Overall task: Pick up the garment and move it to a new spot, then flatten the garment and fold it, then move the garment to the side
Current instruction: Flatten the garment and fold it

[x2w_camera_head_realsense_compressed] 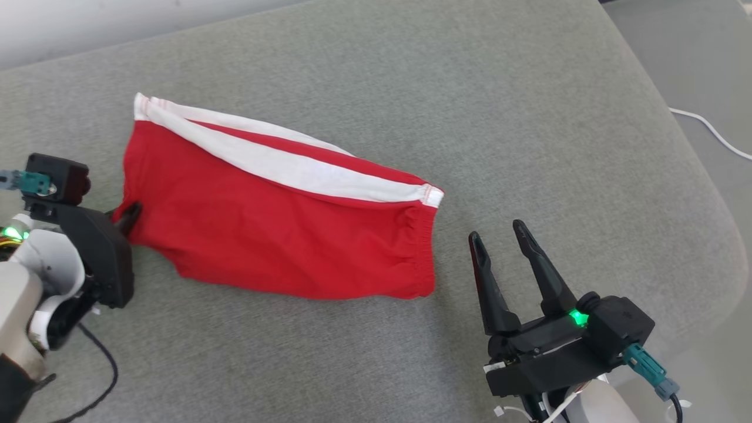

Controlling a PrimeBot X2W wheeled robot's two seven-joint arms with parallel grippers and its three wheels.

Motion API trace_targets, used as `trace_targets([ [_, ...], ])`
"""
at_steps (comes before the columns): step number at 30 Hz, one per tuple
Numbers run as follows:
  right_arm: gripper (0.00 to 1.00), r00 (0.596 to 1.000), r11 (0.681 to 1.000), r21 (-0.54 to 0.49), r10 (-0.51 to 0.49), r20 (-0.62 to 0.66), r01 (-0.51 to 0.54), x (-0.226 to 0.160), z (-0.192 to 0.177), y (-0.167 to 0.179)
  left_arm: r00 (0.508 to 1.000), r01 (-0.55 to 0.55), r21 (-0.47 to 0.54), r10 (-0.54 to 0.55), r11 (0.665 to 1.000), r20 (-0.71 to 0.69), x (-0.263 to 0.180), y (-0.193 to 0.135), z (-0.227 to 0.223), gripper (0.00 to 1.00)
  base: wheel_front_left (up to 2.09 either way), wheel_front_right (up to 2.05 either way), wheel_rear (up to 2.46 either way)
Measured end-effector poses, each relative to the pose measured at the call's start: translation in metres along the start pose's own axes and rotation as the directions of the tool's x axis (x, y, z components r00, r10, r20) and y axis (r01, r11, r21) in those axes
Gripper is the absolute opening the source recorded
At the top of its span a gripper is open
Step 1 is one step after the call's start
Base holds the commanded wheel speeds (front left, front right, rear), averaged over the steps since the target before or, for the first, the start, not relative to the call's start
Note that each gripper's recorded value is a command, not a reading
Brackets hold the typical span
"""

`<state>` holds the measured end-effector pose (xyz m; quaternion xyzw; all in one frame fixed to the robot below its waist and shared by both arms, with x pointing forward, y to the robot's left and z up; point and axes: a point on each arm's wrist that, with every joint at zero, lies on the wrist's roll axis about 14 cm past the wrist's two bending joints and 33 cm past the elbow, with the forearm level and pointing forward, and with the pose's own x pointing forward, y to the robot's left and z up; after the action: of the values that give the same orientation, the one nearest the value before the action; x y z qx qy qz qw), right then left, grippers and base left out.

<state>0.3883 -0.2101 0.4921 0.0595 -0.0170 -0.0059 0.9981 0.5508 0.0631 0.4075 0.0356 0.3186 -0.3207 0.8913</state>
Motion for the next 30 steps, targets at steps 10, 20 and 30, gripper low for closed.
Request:
trace_targets([
  [10, 1.0, 0.999, 0.999, 0.008, 0.034, 0.008, -0.034, 0.002, 0.001, 0.007, 0.992, -0.021, -0.067, 0.029, 0.998, 0.126, -0.033, -0.011, -0.002, 0.0, 0.0, 0.0, 0.0],
  [20, 1.0, 0.999, 0.999, 0.036, 0.034, -0.011, -0.034, -0.014, -0.006, 0.011, 0.98, -0.061, -0.212, 0.099, 0.975, 0.173, -0.079, -0.026, -0.044, 0.0, 0.0, 0.0, 0.0],
  [30, 1.0, 0.996, 0.995, 0.038, 0.091, -0.017, -0.09, -0.017, -0.008, 0.027, 0.962, -0.115, -0.327, 0.187, 0.938, 0.199, -0.116, -0.037, -0.082, 0.0, 0.0, 0.0, 0.0],
])
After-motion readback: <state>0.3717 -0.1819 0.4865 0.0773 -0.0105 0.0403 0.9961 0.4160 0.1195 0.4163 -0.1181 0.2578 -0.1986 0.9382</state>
